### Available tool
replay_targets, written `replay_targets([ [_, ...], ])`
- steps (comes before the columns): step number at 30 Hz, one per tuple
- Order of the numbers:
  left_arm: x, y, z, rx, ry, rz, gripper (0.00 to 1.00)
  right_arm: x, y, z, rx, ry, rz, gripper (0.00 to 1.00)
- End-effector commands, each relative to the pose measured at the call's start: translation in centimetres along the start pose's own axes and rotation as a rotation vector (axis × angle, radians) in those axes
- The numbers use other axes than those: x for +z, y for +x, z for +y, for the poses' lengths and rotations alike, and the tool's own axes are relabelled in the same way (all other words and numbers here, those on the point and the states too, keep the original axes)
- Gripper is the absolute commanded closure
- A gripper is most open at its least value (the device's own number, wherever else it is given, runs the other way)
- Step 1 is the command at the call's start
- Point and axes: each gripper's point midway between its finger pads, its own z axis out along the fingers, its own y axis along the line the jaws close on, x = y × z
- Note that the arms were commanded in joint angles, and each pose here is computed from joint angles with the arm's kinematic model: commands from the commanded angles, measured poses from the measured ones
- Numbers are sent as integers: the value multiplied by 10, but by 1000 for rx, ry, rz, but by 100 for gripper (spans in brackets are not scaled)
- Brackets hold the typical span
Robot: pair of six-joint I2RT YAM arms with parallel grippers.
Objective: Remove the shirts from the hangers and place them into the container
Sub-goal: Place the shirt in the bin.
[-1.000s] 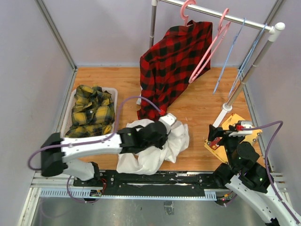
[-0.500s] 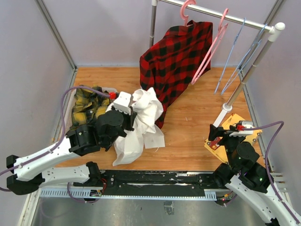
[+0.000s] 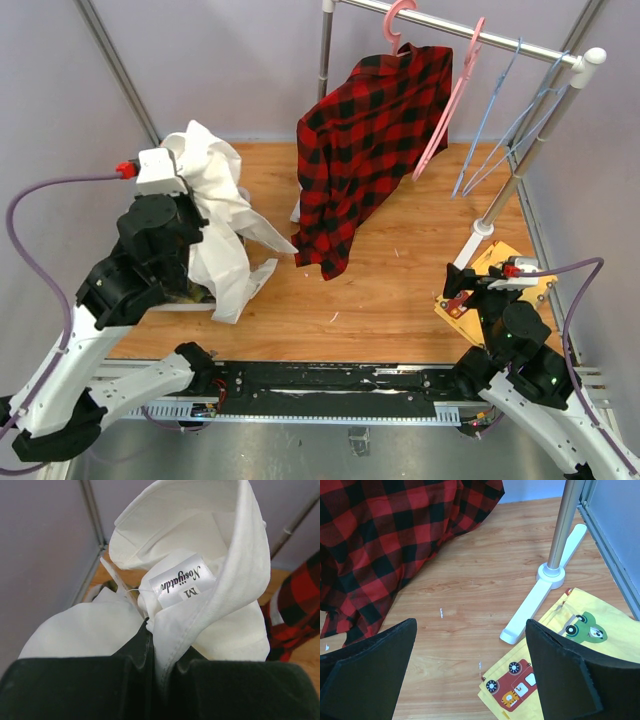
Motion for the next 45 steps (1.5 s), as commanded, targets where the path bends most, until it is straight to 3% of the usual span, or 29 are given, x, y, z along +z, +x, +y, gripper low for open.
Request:
replay_targets([
  [1, 8, -6, 42, 57, -194, -2, 99, 2, 0, 1, 2, 6, -13, 9],
  [7, 53, 57, 74, 27, -266, 176, 99, 1, -2, 2, 7, -7, -20, 9],
  [13, 107, 154, 69, -72, -148, 403, 99, 1, -3, 2, 10, -8, -26, 9],
  [16, 117, 198, 51, -164, -46, 540, 100, 1, -3, 3, 7, -16, -24, 9],
  [25, 115, 286, 4, -406, 158, 741, 99, -1, -6, 0, 11, -9, -29, 9],
  [28, 113, 252, -6, -411, 233, 670, 99, -1, -5, 0, 11, -9, -30, 9],
  [35, 93, 94, -17, -346, 355, 368, 99, -1, -5, -3, 9, 9, -29, 9],
  [42, 63, -2, -19, -335, 396, 186, 99, 0, -3, -2, 6, 8, -26, 9],
  [45, 50, -24, -22, -344, 424, 137, 100, 1, -3, -2, 5, 14, -26, 9],
])
